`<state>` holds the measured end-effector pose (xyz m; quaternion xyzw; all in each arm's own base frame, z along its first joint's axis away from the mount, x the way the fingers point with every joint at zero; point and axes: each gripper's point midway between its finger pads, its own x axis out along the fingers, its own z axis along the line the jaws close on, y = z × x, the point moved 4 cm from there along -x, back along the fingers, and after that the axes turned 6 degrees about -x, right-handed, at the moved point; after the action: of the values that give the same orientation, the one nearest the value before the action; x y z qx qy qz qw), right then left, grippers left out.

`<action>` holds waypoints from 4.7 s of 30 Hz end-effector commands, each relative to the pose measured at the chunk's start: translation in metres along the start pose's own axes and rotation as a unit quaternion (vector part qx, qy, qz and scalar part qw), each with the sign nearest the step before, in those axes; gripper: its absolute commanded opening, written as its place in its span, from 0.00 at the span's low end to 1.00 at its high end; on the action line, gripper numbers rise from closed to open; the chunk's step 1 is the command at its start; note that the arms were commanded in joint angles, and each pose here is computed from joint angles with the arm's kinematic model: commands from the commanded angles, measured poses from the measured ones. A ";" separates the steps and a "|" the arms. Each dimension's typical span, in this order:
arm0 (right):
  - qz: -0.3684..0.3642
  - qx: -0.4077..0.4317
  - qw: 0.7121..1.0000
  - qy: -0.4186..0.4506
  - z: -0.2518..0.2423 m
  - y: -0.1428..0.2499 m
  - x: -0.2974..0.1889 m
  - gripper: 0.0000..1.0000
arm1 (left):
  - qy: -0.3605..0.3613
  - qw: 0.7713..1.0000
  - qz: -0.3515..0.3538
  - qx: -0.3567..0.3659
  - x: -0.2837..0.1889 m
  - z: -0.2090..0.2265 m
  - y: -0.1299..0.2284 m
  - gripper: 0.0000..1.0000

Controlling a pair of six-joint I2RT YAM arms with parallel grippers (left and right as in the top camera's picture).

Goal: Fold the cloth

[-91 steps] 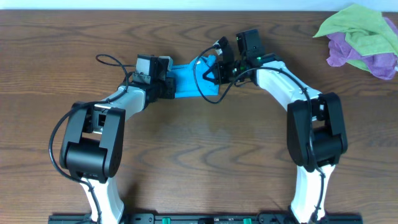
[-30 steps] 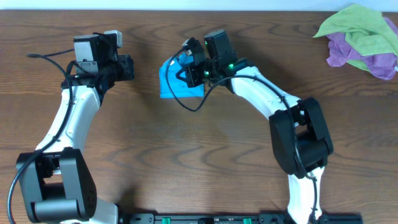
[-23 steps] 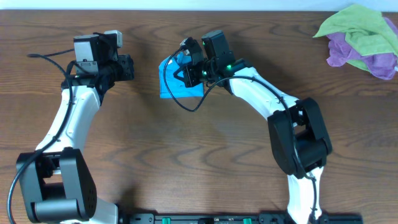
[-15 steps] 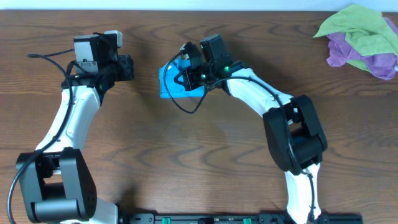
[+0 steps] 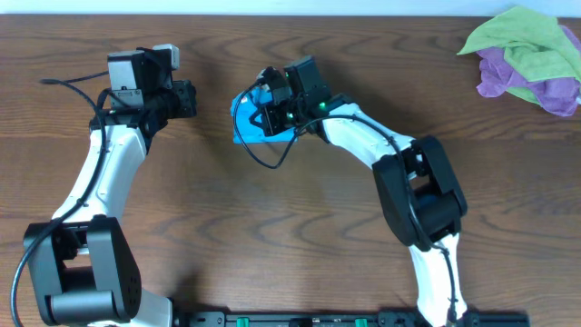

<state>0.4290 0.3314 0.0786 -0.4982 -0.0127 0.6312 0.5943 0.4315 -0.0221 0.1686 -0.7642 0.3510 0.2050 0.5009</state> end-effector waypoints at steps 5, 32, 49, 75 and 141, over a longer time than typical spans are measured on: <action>-0.001 0.011 1.000 -0.001 0.000 0.000 0.010 0.01 | 0.007 1.000 -0.015 0.013 -0.008 -0.006 -0.011 0.06; -0.061 0.014 0.998 -0.014 -0.014 -0.068 -0.037 0.99 | -0.001 1.000 -0.011 0.016 -0.008 -0.001 -0.010 0.06; 0.129 -0.009 0.947 0.294 -0.036 -0.055 -0.202 0.99 | 0.080 0.992 0.094 -0.018 0.011 -0.007 0.036 0.78; -0.006 -0.023 0.890 0.455 0.060 0.080 -0.411 0.99 | 0.104 0.981 0.164 -0.020 0.001 -0.023 0.066 0.95; -0.042 0.043 0.893 0.447 0.056 0.171 -0.386 0.99 | 0.233 0.952 0.172 -0.099 0.104 -0.028 0.121 0.69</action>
<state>0.1889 0.0218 0.2416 -0.7064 0.2501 0.3204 0.5794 0.4146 -0.1110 0.0510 -0.7678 0.5531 0.1235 0.2989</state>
